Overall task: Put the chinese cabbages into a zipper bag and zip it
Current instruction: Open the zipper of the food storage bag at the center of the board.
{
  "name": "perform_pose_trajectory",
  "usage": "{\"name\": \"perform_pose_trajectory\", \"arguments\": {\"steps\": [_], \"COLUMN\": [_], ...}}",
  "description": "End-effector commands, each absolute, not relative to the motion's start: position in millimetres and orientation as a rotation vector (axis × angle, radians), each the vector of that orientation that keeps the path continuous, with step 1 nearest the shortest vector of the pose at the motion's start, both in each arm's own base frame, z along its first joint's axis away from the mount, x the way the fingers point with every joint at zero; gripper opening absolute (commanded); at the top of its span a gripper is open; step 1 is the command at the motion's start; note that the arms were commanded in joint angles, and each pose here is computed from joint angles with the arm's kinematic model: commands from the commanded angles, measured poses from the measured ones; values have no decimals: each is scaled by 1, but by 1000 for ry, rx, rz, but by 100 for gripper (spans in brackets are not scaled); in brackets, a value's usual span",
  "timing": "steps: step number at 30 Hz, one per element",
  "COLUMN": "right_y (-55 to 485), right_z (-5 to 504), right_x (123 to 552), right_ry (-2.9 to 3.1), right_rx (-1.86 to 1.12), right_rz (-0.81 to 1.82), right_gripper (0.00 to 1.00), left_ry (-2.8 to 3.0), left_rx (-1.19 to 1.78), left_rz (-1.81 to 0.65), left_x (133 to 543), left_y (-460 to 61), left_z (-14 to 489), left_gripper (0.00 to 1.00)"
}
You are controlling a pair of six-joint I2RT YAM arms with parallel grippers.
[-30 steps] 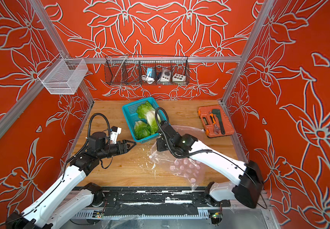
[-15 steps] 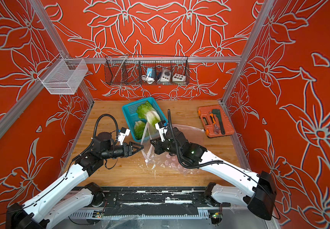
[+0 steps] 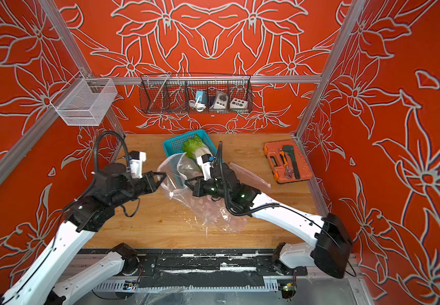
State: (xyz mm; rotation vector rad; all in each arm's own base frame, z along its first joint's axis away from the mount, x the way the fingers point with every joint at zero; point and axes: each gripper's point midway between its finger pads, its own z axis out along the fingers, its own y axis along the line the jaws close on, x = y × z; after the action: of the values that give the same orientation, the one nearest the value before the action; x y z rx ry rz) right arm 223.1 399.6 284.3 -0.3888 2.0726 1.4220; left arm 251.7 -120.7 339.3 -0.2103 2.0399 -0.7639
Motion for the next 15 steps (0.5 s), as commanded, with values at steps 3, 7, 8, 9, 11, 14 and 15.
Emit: {"name": "perform_pose_trajectory", "arguments": {"steps": [3,7,8,9,11,14,15], "right_y": [470,480,473,461,434,382,359], "right_z": [349,333,321,304,284,261,251], "right_x": [220,235,243,250,267,287,294], "right_ry": [1929,2026,2085,2162,2255,2381,2419], "right_rx": [-400,-446,-460,-471,-494,-524,-514], "right_rz": [1870,1801,1693,1555,1271,948,837], "right_gripper": [0,1,2,4,15,38,46], "left_ry": [1964,1953,1978,2007,2054,2114,2124], "left_rx": [-383,-342,-303,-268,-193,-124,-102], "left_rz": [-322,-281,-288,-293,-310,-357,-398], "left_x": [233,239,246,254,269,292,298], "left_y": [-38,-38,-45,-53,-69,-92,-101], "left_z": [371,388,382,376,357,322,311], "left_gripper": [0,0,0,0,0,0,0]}}
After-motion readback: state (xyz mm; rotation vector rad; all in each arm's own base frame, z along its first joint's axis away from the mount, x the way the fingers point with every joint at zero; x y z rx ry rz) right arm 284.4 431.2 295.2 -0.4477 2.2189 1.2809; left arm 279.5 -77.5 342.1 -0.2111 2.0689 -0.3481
